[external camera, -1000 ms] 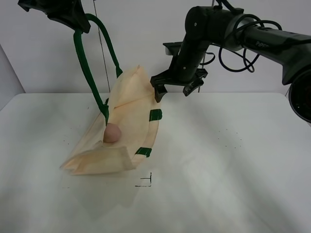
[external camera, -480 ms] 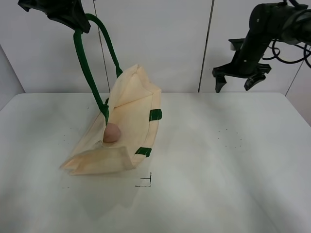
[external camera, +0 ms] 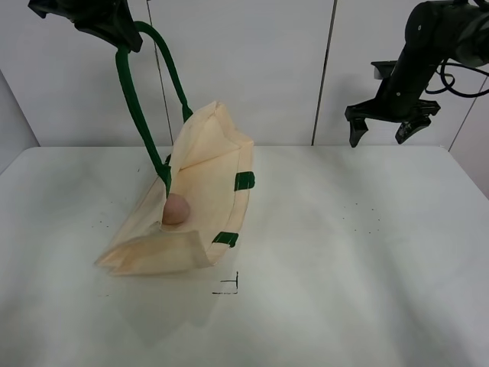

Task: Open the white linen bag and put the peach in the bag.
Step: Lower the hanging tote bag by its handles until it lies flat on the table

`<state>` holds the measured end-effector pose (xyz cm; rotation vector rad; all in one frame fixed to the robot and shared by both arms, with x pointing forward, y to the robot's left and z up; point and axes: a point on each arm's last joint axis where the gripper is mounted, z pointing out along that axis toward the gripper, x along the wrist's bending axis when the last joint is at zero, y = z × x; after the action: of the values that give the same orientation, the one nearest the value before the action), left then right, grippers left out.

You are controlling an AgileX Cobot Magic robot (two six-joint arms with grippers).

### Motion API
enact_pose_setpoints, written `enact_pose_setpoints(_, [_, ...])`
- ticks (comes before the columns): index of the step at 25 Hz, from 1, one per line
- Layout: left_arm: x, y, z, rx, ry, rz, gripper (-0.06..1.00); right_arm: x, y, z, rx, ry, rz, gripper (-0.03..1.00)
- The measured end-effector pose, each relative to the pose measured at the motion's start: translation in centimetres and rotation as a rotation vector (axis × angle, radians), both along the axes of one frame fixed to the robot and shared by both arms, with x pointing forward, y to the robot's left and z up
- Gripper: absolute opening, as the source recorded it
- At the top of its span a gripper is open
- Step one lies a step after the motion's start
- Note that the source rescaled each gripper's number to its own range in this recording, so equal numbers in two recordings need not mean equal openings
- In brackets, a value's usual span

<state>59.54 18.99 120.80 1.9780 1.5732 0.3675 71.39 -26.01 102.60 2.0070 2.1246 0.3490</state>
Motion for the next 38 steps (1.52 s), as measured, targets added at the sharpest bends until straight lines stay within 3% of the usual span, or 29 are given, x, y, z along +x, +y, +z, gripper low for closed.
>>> enact_pose_setpoints(8, [0.0,0.0,0.0,0.000,0.000,0.000,0.00,-7.2,-0.4,3.0,0.009,0.063,0.001,1.00])
enact_pose_setpoints(16, [0.0,0.0,0.0,0.000,0.000,0.000,0.00,-22.0,-1.6,3.6,0.001,0.162,0.001,1.00])
enact_pose_setpoints(20, [0.0,0.0,0.0,0.000,0.000,0.000,0.00,-29.5,-2.2,2.6,0.003,0.141,0.001,1.00])
enact_pose_setpoints(24, [0.0,0.0,0.0,0.000,0.000,0.000,0.00,-35.4,-2.7,1.9,0.014,-0.033,0.000,1.00])
enact_pose_setpoints(32, [0.0,0.0,0.0,0.000,0.000,0.000,0.00,-43.6,-3.4,2.3,0.050,-0.533,0.001,1.00])
enact_pose_setpoints(38, [0.0,0.0,0.0,0.000,0.000,0.000,0.00,-47.1,-3.7,2.6,0.065,-0.763,0.001,1.00])
